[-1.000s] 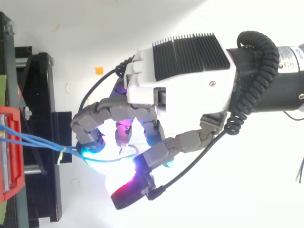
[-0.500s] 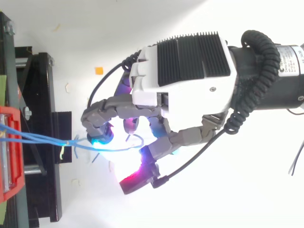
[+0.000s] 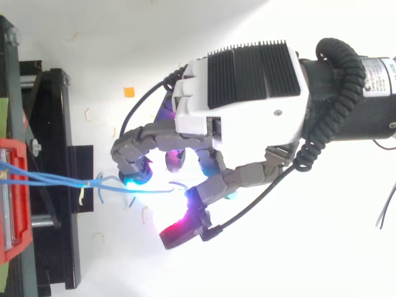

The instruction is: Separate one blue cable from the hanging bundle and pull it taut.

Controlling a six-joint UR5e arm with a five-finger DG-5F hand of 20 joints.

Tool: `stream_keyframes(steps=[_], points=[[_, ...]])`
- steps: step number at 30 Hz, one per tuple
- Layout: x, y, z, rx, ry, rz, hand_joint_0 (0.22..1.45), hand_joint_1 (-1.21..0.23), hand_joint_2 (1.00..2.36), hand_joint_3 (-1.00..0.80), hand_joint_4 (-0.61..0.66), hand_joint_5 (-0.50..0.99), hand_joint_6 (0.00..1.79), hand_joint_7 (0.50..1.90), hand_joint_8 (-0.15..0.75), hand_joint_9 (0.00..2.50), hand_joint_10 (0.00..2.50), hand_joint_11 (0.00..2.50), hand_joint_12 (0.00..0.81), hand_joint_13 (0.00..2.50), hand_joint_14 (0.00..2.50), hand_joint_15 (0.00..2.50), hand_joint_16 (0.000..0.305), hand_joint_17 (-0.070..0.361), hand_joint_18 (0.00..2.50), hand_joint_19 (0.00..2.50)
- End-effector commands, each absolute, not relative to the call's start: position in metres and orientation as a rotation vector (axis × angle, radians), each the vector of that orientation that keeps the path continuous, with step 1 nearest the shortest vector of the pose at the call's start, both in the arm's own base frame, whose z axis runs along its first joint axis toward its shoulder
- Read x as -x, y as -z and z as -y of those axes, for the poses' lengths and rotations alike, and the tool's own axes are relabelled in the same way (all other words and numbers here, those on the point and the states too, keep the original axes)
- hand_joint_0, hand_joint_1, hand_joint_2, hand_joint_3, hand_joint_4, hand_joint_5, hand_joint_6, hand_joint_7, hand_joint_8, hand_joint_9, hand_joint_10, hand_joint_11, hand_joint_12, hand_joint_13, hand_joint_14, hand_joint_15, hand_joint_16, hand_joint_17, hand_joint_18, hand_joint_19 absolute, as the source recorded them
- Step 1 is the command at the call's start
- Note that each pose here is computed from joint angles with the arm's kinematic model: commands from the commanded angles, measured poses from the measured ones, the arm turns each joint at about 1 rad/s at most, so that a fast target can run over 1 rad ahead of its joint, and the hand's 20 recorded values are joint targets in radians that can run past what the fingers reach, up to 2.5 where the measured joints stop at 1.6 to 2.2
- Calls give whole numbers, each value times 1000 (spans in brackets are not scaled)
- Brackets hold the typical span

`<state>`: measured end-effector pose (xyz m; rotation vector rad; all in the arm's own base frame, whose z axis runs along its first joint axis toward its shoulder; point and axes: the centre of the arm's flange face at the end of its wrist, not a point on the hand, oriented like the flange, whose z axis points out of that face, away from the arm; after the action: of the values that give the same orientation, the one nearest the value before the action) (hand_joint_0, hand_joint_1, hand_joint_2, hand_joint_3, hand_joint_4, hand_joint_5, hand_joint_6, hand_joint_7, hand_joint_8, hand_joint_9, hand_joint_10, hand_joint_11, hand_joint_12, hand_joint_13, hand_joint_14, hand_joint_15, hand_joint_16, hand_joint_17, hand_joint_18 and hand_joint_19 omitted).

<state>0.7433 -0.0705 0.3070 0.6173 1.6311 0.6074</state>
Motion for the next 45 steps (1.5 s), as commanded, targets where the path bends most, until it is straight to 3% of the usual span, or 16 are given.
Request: stream_keyframes(steps=[1, 10, 37, 45], points=[[-741, -306, 74, -663, -628, -1640, 692, -769, 1015, -270, 20, 127, 504, 1285, 71, 1813, 12, 275, 213, 1065, 14, 373, 41, 93, 589, 537], [-736, -302, 76, -798, -714, -1634, 693, -769, 1015, -270, 15, 127, 504, 1287, 76, 1815, 11, 269, 213, 1063, 15, 376, 42, 93, 590, 537], [-728, -299, 102, -784, -643, -1677, 695, -759, 1013, -309, 8, 126, 504, 1295, 73, 1805, 11, 265, 211, 1058, 15, 375, 41, 93, 587, 540], [-729, -299, 99, -781, -645, -1679, 575, -710, 1004, -436, 22, 128, 503, 1320, 78, 1799, 14, 262, 212, 1062, 15, 387, 43, 98, 581, 552]])
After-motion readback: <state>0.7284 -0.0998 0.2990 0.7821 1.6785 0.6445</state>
